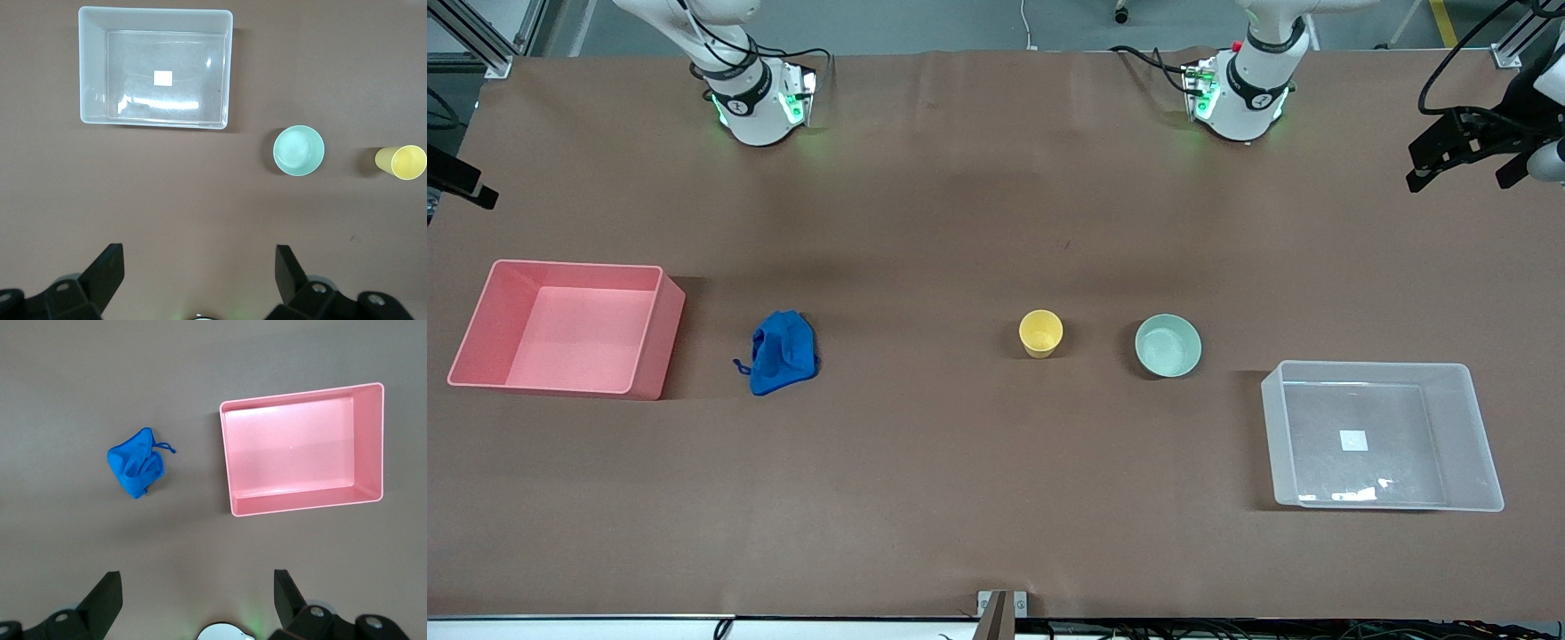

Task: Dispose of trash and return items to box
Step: 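Reach the right gripper toward the blue cloth while the left gripper reaches the bowl, then grasp the blue cloth with the right gripper while the left gripper grasps the bowl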

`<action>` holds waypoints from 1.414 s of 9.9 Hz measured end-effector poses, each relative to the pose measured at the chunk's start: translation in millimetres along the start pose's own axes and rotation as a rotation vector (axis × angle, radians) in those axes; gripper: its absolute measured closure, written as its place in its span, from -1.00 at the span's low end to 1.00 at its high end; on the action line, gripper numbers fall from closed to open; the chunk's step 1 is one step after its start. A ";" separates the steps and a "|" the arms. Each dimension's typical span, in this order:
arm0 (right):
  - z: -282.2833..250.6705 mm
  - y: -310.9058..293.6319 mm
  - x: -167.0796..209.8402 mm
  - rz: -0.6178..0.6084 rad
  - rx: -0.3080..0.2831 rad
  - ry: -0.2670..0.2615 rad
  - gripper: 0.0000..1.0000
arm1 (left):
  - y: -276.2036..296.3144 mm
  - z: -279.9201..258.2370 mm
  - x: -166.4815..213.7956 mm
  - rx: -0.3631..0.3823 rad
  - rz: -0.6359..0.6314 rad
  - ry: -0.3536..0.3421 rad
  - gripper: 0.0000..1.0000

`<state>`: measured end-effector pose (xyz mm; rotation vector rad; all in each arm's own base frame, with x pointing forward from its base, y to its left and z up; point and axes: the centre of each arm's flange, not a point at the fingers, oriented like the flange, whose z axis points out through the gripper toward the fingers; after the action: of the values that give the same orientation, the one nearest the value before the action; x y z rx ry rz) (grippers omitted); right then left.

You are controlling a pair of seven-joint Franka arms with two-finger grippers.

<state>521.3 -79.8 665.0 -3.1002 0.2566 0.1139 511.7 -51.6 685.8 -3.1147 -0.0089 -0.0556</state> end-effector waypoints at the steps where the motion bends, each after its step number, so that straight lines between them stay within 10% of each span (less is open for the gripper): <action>1: 0.0 0.3 0.0 0.001 0.000 0.000 -1.00 | 0.0 0.1 -0.1 0.000 0.000 -0.001 -1.00; 5: 0.4 1.2 -0.1 0.002 0.000 -0.002 -1.00 | 15.2 32.3 19.5 -0.002 0.029 -0.044 -1.00; 9: 8.4 -56.2 6.5 0.040 -0.013 0.018 -1.00 | 72.0 180.8 48.5 -0.021 0.034 -0.017 -1.00; 14: 189.3 -181.8 66.8 0.294 -0.026 -0.029 -1.00 | 134.0 341.9 24.7 -0.087 -0.091 0.023 -1.00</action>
<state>603.7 95.1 475.4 -3.0603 0.7134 0.1687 549.4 -176.3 341.6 -3.1985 -0.1513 -0.0966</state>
